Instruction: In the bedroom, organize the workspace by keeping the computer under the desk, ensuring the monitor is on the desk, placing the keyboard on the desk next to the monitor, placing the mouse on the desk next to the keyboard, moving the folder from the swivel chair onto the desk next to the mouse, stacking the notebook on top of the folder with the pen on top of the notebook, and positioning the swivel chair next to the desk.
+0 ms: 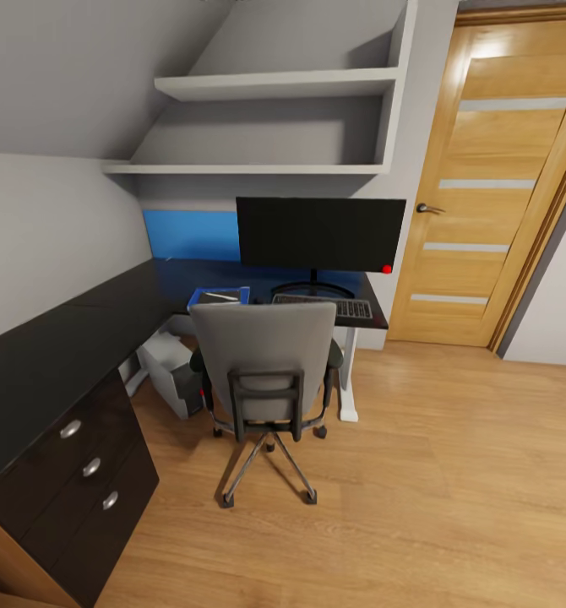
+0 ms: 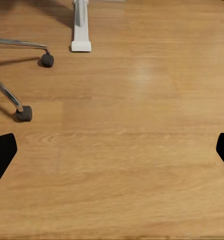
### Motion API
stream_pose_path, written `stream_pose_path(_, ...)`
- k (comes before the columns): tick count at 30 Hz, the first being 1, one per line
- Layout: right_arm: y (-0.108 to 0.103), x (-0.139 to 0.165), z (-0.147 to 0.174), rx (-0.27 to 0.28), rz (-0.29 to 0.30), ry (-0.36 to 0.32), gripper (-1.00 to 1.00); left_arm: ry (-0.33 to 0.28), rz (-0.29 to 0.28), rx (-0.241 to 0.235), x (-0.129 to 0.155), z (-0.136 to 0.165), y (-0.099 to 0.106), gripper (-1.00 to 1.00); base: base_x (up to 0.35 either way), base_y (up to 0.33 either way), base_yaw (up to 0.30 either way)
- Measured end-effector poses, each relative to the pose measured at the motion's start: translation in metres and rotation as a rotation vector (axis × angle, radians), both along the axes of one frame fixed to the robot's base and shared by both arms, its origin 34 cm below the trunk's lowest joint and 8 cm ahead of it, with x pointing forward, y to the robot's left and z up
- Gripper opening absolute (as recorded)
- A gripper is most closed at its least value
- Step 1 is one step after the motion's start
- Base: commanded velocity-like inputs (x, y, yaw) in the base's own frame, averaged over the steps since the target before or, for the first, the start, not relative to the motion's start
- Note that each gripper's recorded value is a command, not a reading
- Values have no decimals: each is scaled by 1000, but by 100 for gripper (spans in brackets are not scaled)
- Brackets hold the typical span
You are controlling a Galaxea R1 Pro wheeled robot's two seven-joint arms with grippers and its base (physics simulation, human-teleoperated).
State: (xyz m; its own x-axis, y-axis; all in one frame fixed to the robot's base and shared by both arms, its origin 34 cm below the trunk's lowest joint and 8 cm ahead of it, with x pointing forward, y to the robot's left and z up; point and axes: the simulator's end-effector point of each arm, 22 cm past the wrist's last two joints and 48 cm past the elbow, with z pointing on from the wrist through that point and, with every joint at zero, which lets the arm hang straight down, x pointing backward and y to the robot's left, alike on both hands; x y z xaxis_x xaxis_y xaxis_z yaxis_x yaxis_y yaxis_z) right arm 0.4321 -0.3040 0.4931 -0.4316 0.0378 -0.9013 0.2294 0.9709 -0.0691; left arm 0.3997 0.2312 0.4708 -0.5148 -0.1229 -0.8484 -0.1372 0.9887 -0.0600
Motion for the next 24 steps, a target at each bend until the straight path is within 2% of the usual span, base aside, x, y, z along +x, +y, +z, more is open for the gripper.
stream_pose_path(4, 9, -13, -21, 21, 4, 118, 100, 1, -3, 1, -6, 1, 0, 100, 0, 0, 0)
stream_pose_path(7, 11, -17, -27, 25, 4, 150, 100, 23, -3, 0, -9, -3, 0, 100, 0, 0, 0)
stream_pose_path(12, 9, -18, -29, 23, 0, 161, 100, 47, -5, -2, -12, -7, -1, 100, 0, 0, 0)
stream_pose_path(24, 9, -18, -29, 23, 1, 162, 100, 50, -5, -2, -12, -8, -1, 100, 0, 0, 0)
